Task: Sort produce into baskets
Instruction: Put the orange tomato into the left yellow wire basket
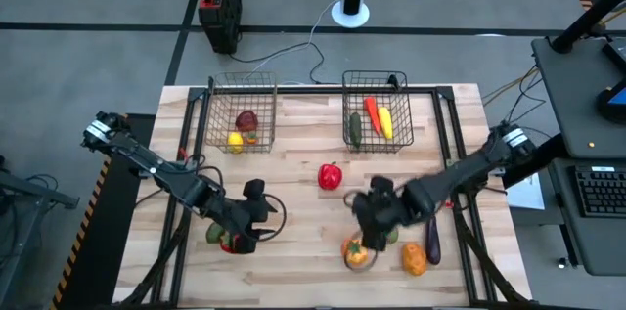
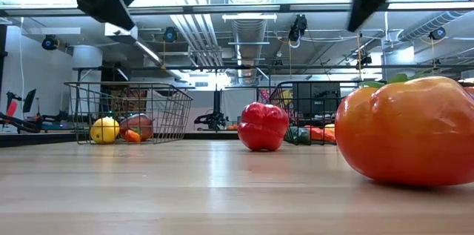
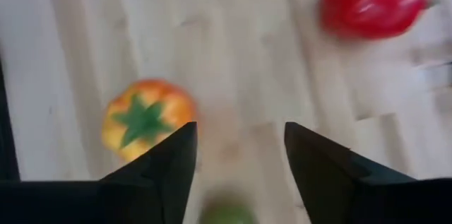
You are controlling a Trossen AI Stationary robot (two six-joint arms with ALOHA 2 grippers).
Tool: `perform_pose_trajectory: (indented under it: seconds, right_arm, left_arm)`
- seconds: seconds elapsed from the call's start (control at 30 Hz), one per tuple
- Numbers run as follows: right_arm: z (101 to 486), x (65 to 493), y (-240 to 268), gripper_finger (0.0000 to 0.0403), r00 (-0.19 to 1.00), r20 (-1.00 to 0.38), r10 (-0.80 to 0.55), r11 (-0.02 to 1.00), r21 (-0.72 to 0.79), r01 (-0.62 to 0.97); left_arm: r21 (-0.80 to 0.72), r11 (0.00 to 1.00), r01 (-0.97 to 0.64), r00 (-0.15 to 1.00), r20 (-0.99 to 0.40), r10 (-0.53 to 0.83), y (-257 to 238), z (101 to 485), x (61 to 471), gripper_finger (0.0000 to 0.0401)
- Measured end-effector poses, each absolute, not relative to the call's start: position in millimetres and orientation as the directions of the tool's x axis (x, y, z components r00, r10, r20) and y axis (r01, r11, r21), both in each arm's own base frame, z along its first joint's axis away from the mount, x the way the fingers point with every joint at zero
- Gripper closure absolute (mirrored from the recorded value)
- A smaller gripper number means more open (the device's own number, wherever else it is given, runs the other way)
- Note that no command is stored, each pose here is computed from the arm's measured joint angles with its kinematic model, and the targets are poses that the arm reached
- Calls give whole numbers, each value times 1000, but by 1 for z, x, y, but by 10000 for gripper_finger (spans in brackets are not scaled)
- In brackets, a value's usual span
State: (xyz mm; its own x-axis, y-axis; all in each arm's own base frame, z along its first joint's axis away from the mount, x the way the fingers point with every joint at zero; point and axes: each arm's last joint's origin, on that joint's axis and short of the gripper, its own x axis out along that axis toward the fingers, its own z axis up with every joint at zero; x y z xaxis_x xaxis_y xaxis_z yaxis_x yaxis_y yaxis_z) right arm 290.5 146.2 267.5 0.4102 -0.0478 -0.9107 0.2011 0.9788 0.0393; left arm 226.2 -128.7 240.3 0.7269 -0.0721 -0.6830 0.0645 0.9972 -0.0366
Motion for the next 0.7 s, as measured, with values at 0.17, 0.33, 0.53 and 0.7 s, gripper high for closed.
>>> perform_pose_trajectory:
  seconds: [0.17, 0.33, 0.53, 0.7]
  right_arm:
    - [241, 283, 188, 150, 400, -910, -107, 984, -38, 176]
    - [214, 280, 217, 102, 432, -882, -190, 969, -98, 225]
    - [193, 283, 238, 62, 466, -869, -167, 972, -66, 224]
    - [192, 282, 243, 47, 487, -857, -169, 964, -40, 264]
  left_arm:
    - [-50, 997, 51, 772, -631, -71, -135, 239, 233, 169]
    - [-58, 996, 72, 799, -594, -92, -144, 232, 244, 169]
    - [-65, 995, 76, 807, -582, -99, -153, 216, 258, 169]
    - [-59, 995, 81, 804, -586, -101, -161, 201, 270, 169]
